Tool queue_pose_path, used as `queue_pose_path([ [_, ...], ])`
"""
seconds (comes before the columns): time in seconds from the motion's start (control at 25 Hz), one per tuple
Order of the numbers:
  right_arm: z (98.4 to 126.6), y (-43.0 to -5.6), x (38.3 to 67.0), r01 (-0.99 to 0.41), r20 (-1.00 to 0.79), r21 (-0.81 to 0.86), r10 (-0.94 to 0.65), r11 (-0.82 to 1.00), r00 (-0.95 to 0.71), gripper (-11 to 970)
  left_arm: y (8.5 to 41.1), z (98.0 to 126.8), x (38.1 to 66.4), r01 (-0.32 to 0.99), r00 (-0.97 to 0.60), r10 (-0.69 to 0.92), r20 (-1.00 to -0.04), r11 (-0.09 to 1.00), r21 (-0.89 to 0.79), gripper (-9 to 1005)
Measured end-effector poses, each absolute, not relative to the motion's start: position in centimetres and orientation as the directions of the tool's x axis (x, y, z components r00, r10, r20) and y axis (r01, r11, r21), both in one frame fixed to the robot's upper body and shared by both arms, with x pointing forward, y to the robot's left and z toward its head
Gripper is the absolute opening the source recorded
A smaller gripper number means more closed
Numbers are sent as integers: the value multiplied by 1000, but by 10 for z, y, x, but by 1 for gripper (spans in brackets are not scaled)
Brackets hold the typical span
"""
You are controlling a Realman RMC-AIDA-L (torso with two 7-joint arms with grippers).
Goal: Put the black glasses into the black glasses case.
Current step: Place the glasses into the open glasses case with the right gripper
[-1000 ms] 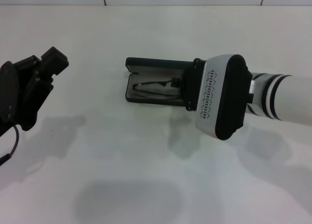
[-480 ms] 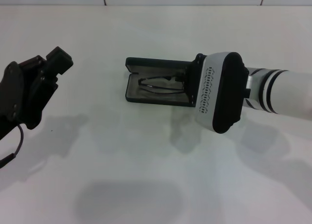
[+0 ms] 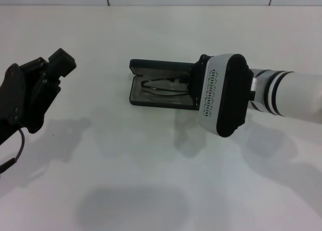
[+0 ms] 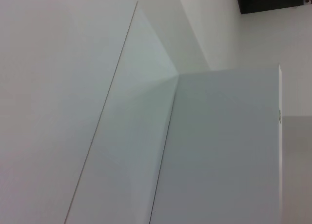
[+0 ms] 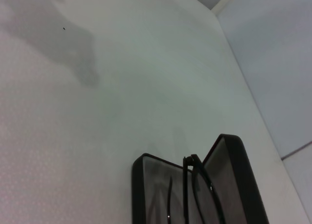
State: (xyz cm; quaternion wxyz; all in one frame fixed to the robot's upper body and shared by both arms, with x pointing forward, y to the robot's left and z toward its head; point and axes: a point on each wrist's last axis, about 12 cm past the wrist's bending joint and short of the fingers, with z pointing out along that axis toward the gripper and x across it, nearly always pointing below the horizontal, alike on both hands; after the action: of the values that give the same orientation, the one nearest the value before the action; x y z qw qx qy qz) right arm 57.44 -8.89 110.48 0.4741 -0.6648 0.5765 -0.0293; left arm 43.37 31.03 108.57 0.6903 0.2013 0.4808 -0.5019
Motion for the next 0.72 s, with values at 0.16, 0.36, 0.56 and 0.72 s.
queue_pose_path([
  [0.16,1105,-89,574,-738,-508,-665,-794,114,335,51,310,1086,434,886,35,-499,-866,416,-204,41],
  [0.36,1104,-89,574,-738,-508,-665,-794,115,334,55,310,1086,434,887,34,-498,-867,415,-204,41],
  [0.56,1103,-89,573,-743,-511,-659,-794,116,329,73,310,1085,433,886,30,-498,-867,414,-207,41],
  [0.72,1101,-88,571,-747,-513,-655,-793,115,328,100,309,1084,432,887,27,-498,-867,412,-209,40],
])
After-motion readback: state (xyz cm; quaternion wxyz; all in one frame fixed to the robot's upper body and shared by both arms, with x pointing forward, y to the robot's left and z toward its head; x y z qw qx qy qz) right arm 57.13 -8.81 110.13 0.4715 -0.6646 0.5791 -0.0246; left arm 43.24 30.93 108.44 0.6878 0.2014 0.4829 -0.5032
